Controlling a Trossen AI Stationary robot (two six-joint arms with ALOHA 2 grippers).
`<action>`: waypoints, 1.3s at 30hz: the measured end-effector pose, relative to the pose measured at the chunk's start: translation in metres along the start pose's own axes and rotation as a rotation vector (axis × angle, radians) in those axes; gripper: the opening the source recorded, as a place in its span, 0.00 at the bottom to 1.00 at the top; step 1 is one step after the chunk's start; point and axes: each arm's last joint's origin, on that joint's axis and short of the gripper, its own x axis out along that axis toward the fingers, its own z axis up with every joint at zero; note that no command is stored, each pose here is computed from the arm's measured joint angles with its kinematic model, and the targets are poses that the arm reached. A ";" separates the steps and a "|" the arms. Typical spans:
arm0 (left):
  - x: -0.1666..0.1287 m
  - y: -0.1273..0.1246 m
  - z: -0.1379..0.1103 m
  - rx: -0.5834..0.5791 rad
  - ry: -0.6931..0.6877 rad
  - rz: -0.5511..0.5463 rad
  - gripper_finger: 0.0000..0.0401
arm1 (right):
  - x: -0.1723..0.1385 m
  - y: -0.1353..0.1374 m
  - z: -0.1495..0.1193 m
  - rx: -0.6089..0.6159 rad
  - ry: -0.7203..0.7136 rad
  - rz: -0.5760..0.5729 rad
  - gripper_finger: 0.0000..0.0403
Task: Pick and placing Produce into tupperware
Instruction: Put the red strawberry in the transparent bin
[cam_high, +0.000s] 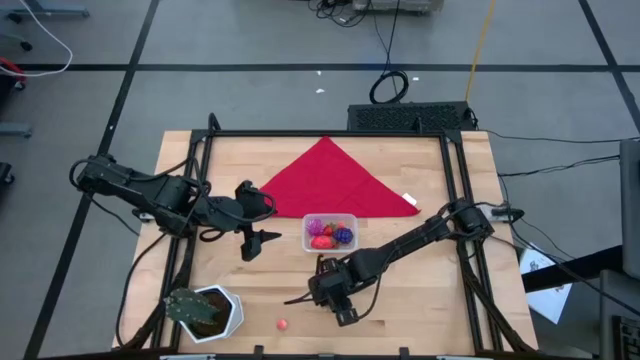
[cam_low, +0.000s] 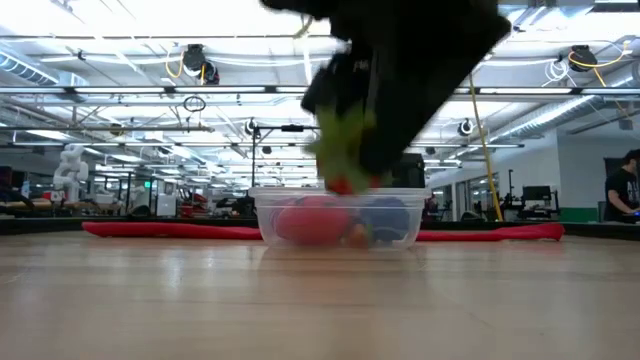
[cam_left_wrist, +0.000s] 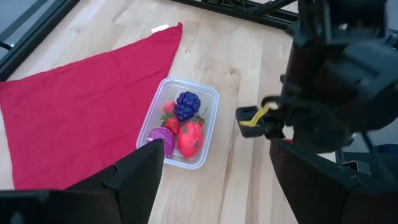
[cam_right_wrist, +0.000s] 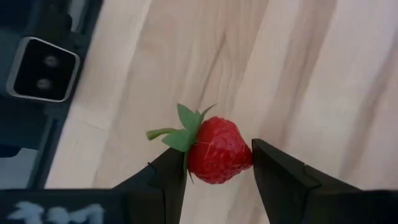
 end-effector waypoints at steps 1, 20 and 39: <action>0.000 0.000 0.000 -0.001 0.000 0.000 0.74 | -0.006 0.000 0.001 -0.005 -0.006 -0.002 0.39; 0.000 -0.001 0.000 0.002 0.001 -0.002 0.74 | -0.094 -0.092 -0.005 0.071 -0.008 -0.290 0.40; 0.000 -0.001 0.000 0.013 0.001 -0.001 0.74 | -0.072 -0.128 -0.036 0.181 0.076 -0.277 0.40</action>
